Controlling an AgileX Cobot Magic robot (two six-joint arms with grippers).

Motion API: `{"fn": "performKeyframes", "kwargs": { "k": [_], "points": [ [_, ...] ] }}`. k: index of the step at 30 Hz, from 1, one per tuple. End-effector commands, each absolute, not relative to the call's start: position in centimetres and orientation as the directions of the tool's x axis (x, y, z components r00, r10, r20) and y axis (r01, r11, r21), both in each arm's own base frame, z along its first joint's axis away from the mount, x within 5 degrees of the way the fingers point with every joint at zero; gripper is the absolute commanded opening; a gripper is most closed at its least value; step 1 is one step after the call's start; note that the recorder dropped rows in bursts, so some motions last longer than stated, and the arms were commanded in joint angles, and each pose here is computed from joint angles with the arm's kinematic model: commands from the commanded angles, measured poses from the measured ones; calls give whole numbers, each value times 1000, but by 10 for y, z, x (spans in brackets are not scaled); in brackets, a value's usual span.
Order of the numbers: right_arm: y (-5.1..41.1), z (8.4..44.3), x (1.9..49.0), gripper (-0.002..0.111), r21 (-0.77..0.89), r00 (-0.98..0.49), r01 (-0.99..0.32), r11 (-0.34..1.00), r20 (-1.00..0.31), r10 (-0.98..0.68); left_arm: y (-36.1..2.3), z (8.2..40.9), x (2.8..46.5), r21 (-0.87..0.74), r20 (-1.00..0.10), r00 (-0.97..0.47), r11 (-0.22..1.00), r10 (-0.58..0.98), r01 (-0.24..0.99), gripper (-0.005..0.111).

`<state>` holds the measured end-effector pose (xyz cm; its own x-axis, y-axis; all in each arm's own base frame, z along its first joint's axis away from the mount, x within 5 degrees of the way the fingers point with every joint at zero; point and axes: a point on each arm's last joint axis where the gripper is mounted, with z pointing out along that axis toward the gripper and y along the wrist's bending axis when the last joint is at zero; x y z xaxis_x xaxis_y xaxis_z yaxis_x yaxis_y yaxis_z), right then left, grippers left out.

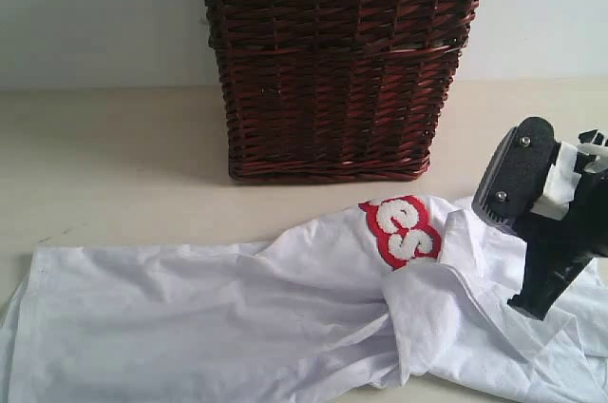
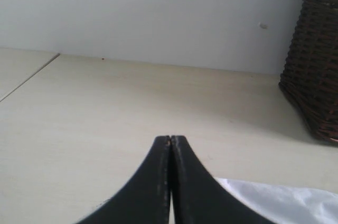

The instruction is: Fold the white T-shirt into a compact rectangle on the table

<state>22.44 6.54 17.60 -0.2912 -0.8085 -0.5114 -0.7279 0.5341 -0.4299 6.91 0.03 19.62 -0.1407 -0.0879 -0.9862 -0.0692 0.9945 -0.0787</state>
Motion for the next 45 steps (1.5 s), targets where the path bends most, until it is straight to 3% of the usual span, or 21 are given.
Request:
{"fn": "performKeyframes", "kwargs": {
  "k": [1,5,7,11,15,24,25,28,32,45],
  "points": [
    [60,179,230,0,-486,-307,-675,555,-499,-810,0,197,69,-80,-987,-137,994,-89,-69,0],
    [66,177,226,1,-426,-297,-723,544,-519,-802,0,197,69,-80,-987,-137,994,-89,-69,0],
    [72,175,220,9,-358,-278,-779,514,-538,-796,0,197,69,-80,-987,-137,994,-89,-69,0],
    [86,173,206,36,-198,-249,-879,433,-584,-772,0,197,69,-80,-987,-137,994,-89,-69,0],
    [80,170,213,46,-255,-272,-843,474,-558,-784,0,197,69,-80,-987,-137,994,-89,-69,0],
    [80,136,219,45,-167,-349,-864,475,-481,-804,0,197,69,-80,-987,-137,994,-89,-69,0],
    [80,136,219,38,-171,-352,-862,478,-477,-805,0,197,69,-80,-987,-137,994,-89,-69,0],
    [77,142,221,0,-217,-344,-844,490,-483,-805,0,197,69,-80,-987,-137,994,-89,-69,0],
    [70,158,228,0,-314,-382,-746,587,-520,-764,0,197,69,-80,-987,-137,994,-89,-69,0],
    [57,164,236,0,-452,-405,-642,619,-485,-775,0,197,69,-80,-987,-137,994,-89,-69,0]
  ]
}}
